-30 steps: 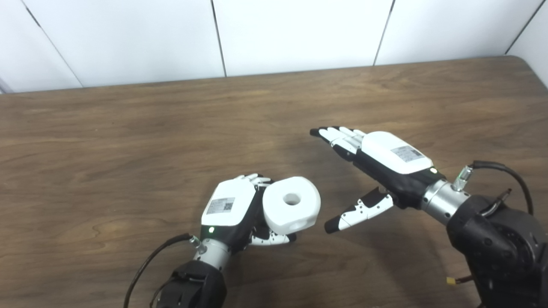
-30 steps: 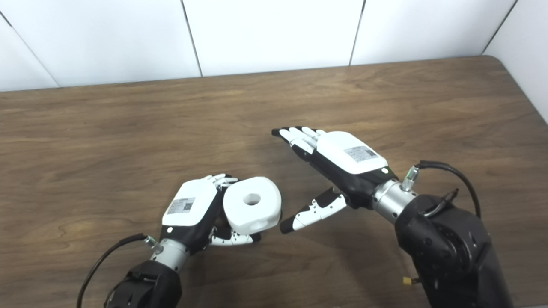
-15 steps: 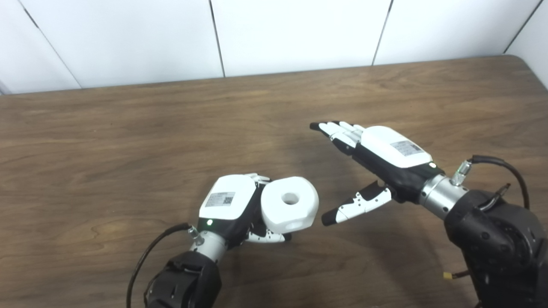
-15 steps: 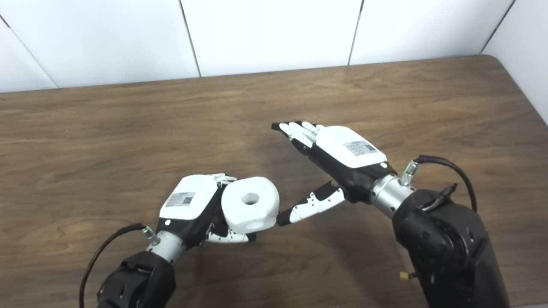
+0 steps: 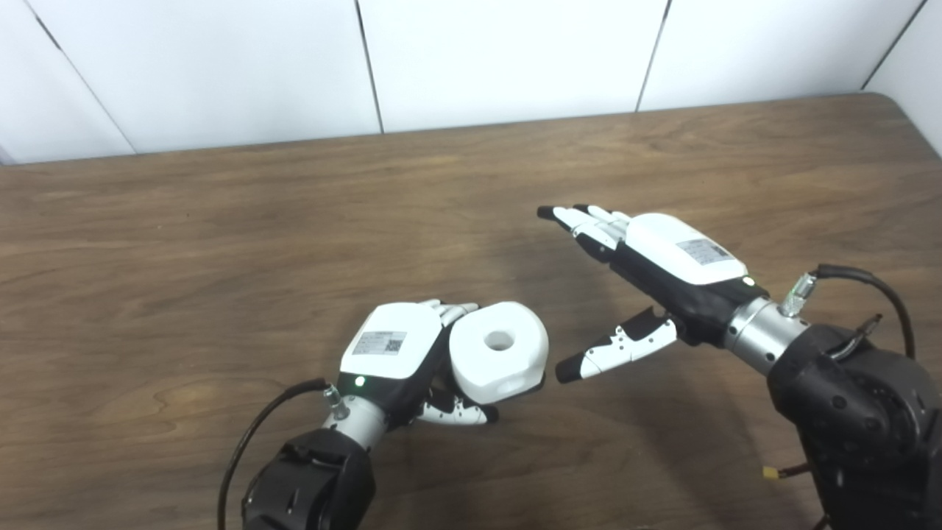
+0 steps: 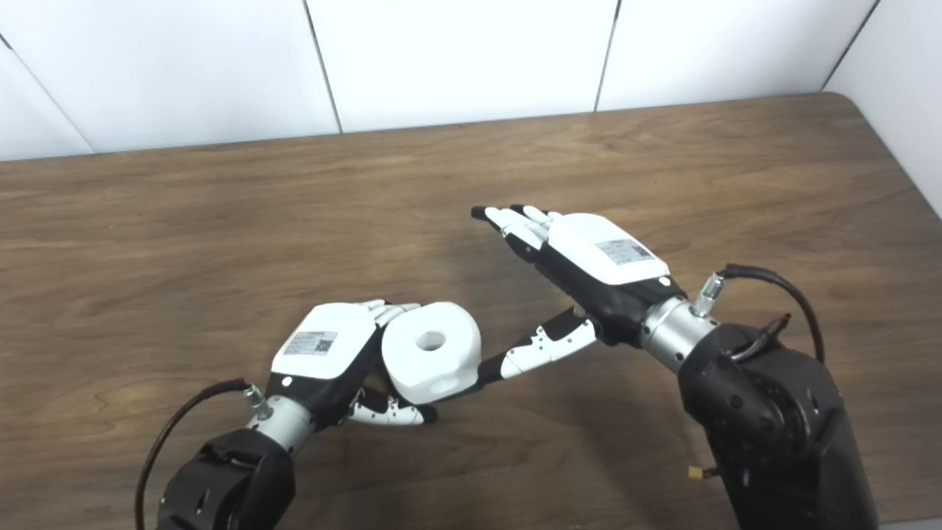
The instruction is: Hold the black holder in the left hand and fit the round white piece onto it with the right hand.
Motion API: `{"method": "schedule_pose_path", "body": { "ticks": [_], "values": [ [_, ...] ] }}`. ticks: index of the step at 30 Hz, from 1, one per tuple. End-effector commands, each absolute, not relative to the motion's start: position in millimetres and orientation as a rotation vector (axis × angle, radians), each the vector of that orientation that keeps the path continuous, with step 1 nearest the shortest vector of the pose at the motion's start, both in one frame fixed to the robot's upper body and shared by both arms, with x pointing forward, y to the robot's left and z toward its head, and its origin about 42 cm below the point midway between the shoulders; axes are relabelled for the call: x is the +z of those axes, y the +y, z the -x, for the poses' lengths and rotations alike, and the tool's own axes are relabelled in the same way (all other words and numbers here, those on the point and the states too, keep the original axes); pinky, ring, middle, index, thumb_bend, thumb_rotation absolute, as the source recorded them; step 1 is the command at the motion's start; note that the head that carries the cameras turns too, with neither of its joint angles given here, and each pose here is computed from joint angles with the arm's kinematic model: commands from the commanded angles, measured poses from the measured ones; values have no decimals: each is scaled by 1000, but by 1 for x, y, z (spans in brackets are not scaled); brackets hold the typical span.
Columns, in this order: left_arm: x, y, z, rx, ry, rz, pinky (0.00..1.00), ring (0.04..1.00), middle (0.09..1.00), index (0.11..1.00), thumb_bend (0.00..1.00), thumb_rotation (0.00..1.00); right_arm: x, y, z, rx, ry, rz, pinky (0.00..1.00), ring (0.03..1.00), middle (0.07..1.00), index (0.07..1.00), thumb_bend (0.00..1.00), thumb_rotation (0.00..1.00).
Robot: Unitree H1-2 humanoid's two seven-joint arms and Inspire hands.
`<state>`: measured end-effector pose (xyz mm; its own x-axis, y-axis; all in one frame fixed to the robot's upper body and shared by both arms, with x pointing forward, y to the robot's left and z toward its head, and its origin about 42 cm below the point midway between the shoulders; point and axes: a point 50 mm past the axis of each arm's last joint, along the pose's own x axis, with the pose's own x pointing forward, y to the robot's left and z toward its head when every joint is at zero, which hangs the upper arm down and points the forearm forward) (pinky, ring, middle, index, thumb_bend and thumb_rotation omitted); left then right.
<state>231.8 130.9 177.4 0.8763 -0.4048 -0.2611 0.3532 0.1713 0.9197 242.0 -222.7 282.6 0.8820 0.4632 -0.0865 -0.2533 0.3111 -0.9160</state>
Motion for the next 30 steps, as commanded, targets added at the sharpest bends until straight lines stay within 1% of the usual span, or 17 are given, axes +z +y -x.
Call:
{"method": "schedule_pose_path", "body": {
  "ticks": [1, 7, 10, 16, 20, 21, 23, 24, 27, 30],
  "values": [
    [156, 142, -226, -625, 126, -1316, 862, 893, 893, 886, 826, 305, 296, -224, -244, 420, -275, 1167, 1000, 1000, 972, 1000, 1000, 665],
    [163, 147, -231, -618, 149, -1343, 865, 901, 904, 891, 831, 320, 294, -226, -244, 416, -271, 1166, 1000, 1000, 970, 1000, 1000, 668],
    [167, 159, -235, -604, 156, -1348, 859, 894, 902, 892, 838, 311, 294, -227, -245, 415, -263, 1164, 1000, 1000, 971, 1000, 1000, 665],
    [175, 182, -240, -626, 168, -1361, 875, 913, 922, 904, 886, 343, 294, -231, -246, 432, -246, 1170, 1000, 1000, 978, 1000, 1000, 694],
    [182, 198, -238, -613, 150, -1356, 891, 931, 939, 930, 922, 381, 291, -237, -249, 455, -218, 1167, 1000, 1000, 999, 1000, 1000, 789],
    [183, 201, -238, -603, 144, -1352, 891, 932, 940, 937, 927, 391, 290, -238, -249, 455, -214, 1166, 1000, 1000, 1000, 1000, 985, 839],
    [186, 209, -238, -581, 128, -1351, 882, 935, 939, 948, 933, 414, 287, -240, -249, 448, -208, 1155, 997, 1000, 998, 1000, 921, 952],
    [188, 213, -237, -571, 116, -1344, 876, 934, 936, 948, 935, 416, 286, -241, -249, 441, -205, 1144, 992, 1000, 995, 999, 901, 976],
    [194, 225, -237, -550, 80, -1296, 875, 942, 937, 941, 946, 421, 282, -244, -250, 420, -195, 1114, 964, 1000, 985, 992, 835, 998],
    [202, 236, -237, -534, 70, -1256, 879, 955, 948, 944, 981, 452, 277, -248, -253, 402, -179, 1093, 956, 1000, 983, 991, 807, 1000]
  ]
}}
